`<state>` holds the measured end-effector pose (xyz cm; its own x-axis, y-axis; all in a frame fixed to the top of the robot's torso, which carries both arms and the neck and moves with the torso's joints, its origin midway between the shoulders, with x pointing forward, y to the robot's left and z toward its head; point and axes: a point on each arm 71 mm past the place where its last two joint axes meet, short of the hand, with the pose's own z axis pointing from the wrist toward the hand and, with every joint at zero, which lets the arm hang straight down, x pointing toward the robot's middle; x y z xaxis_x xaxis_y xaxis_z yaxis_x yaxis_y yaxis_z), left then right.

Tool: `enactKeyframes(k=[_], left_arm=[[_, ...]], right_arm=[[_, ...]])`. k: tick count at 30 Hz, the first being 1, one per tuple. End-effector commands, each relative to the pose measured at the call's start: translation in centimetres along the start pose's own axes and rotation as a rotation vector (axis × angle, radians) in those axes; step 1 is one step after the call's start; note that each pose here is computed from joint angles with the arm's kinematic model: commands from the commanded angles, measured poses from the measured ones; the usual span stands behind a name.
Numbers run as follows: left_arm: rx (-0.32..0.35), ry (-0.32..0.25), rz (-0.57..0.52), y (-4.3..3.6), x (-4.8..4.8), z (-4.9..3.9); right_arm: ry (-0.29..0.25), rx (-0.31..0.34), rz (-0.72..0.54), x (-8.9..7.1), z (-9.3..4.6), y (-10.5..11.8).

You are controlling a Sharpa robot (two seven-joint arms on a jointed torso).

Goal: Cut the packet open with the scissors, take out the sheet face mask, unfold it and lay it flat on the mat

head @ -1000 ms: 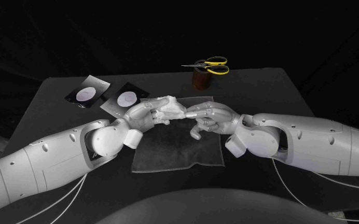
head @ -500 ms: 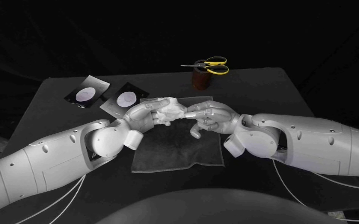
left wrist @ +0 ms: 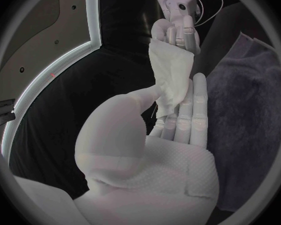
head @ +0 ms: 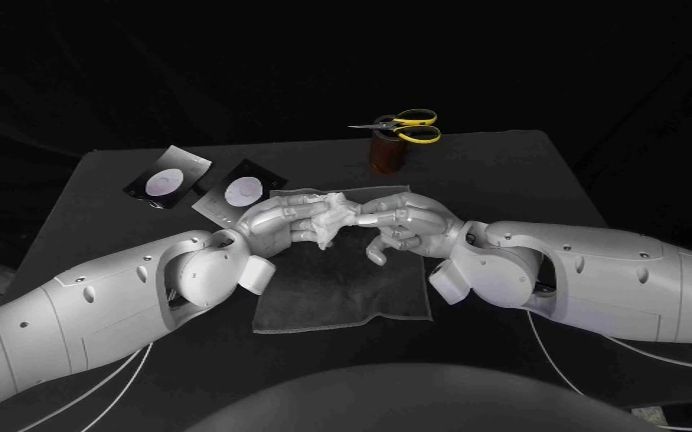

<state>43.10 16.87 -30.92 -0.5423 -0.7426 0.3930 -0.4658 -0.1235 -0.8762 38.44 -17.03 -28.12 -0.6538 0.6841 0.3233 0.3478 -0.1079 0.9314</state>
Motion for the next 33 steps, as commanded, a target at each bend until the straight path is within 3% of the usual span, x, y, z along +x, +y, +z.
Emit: enactKeyframes(k=[1, 13, 19, 24, 28, 33], left_arm=[[0.014, -0.065, 0.143, -0.24, -0.70, -0.05], [0.010, -0.194, 0.301, -0.87, -3.83, -0.84], [0.033, -0.226, 0.339, -1.63, -4.61, -1.37], [0.053, -0.166, 0.433, -2.84, -3.80, -1.55], [0.050, -0.050, 0.555, -4.04, -1.81, -1.39], [0.061, 0.002, 0.646, -5.08, 0.40, -1.04]], right_arm=[[-0.021, -0.028, -0.015, 0.0, -0.1, 0.2], [-0.064, -0.037, -0.045, -0.1, -0.6, 0.6], [-0.119, -0.008, -0.139, -0.7, -0.8, 0.5], [-0.178, 0.026, -0.247, -1.4, -1.0, 0.5], [-0.226, 0.045, -0.338, -1.9, -1.1, 0.7], [-0.263, 0.054, -0.407, -2.2, -1.0, 0.9]])
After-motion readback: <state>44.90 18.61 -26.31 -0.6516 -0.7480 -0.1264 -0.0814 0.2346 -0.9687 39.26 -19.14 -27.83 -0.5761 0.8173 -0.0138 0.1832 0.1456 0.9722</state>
